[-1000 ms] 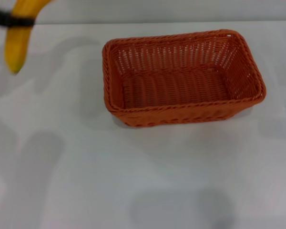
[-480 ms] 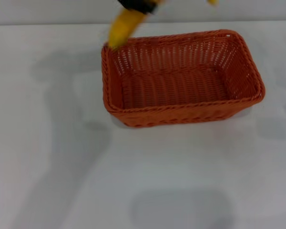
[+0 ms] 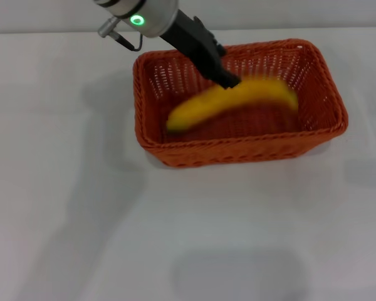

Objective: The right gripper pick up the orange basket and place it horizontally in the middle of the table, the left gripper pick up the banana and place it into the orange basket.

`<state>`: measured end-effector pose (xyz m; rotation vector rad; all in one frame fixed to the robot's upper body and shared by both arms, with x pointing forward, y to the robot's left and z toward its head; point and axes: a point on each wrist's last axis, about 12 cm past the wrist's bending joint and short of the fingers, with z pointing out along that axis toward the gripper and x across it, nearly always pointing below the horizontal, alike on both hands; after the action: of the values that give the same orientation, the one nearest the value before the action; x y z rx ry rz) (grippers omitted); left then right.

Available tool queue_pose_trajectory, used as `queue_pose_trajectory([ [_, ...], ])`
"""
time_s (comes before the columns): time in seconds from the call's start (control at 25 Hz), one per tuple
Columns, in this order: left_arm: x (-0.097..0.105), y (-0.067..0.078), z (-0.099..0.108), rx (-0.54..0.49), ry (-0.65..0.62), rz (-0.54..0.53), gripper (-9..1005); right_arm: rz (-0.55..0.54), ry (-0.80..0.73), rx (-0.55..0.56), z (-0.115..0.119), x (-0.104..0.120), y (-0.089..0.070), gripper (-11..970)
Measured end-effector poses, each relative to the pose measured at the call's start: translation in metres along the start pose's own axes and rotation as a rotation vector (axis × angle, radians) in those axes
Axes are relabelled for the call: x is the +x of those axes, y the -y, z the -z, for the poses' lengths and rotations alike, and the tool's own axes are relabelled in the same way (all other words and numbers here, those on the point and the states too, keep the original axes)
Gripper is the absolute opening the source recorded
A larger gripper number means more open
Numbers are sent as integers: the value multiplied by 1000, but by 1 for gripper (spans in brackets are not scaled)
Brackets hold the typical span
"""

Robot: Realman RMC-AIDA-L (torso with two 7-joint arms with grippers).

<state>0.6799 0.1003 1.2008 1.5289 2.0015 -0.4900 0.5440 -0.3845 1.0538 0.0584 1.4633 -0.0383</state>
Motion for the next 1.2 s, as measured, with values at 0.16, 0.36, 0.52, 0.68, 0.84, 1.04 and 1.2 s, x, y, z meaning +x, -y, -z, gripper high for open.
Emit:
queue_pose_trajectory([
  [0.16, 16, -12, 16, -52, 133, 118, 725, 0, 0, 1, 1, 0, 0, 625],
  [0.36, 69, -31, 64, -188, 621, 382, 789, -1, 0, 2, 1, 0, 1, 624],
  [0.52, 114, -28, 86, -255, 850, 490, 814, -2, -1, 1, 1, 1, 0, 624],
  [0.68, 179, -7, 101, -379, 1073, 607, 832, -5, -2, 1, 1, 1, -1, 624],
  [0.84, 242, 29, 110, -604, 1295, 677, 832, -5, -3, -2, 1, 1, -2, 624],
  [1.04, 306, 80, 107, -990, 1393, 726, 832, -3, -6, -9, 1, 2, -3, 623],
  [1.2, 337, 109, 95, -1199, 1229, 738, 832, -9, 3, -21, 3, 2, -6, 623],
])
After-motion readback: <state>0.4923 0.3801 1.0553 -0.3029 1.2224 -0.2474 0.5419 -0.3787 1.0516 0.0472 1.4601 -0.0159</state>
